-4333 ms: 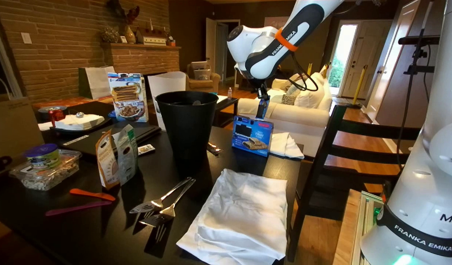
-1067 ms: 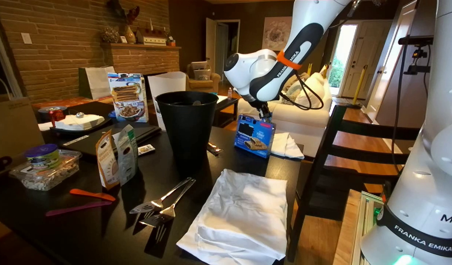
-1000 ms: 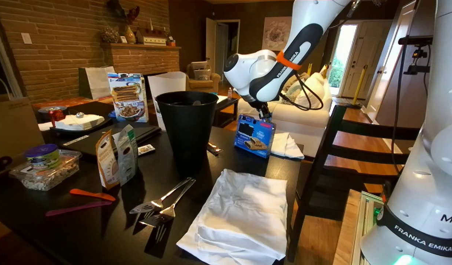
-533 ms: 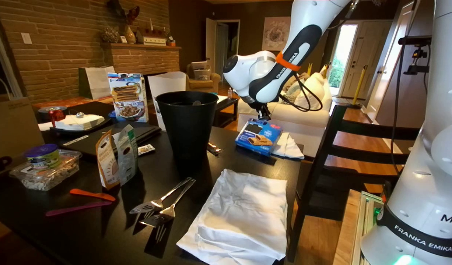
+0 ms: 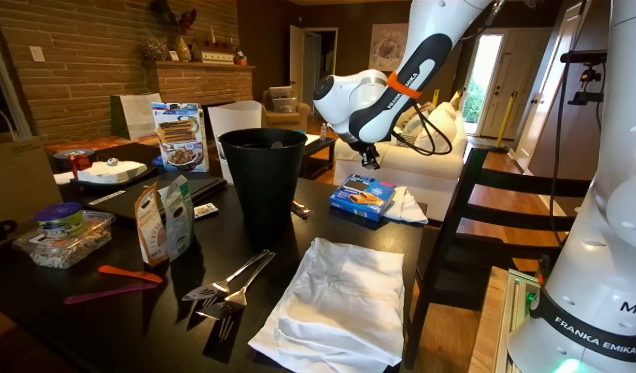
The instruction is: Put the candy bar into the box
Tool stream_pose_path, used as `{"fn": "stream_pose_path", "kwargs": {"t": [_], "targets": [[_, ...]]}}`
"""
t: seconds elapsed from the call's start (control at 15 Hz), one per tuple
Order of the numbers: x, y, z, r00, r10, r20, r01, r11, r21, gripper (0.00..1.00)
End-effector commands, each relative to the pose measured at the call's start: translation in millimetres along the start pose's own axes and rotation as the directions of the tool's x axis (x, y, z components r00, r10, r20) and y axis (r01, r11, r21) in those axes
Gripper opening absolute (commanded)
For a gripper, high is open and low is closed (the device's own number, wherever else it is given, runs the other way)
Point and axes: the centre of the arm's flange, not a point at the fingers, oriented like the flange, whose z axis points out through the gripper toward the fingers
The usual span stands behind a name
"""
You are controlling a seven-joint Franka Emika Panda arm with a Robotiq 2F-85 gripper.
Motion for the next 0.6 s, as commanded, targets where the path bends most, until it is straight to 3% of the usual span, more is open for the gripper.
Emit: {"fn": "stream_pose_path", "kwargs": {"t": [0.0, 0.07, 0.27, 0.4, 0.47, 0.53], "targets": [[7.8, 37.4, 13.1, 0.999, 0.041, 0.005, -0.041, 0.999, 0.009, 0.81], [-1.0, 15.1, 1.8, 1.000, 0.025, 0.000, -0.025, 1.000, -0.003, 0.62], [-1.4, 31.3, 10.5, 0.999, 0.045, 0.008, -0.045, 0.999, -0.005, 0.81], [0.4, 31.2, 12.1, 0.999, 0.044, 0.010, -0.044, 0.999, -0.005, 0.81], [1.1, 30.7, 12.5, 0.999, 0.043, 0.010, -0.043, 0.999, -0.005, 0.95], [8.2, 36.4, 20.3, 0.998, 0.054, 0.018, -0.054, 0.999, 0.005, 0.96]]}}
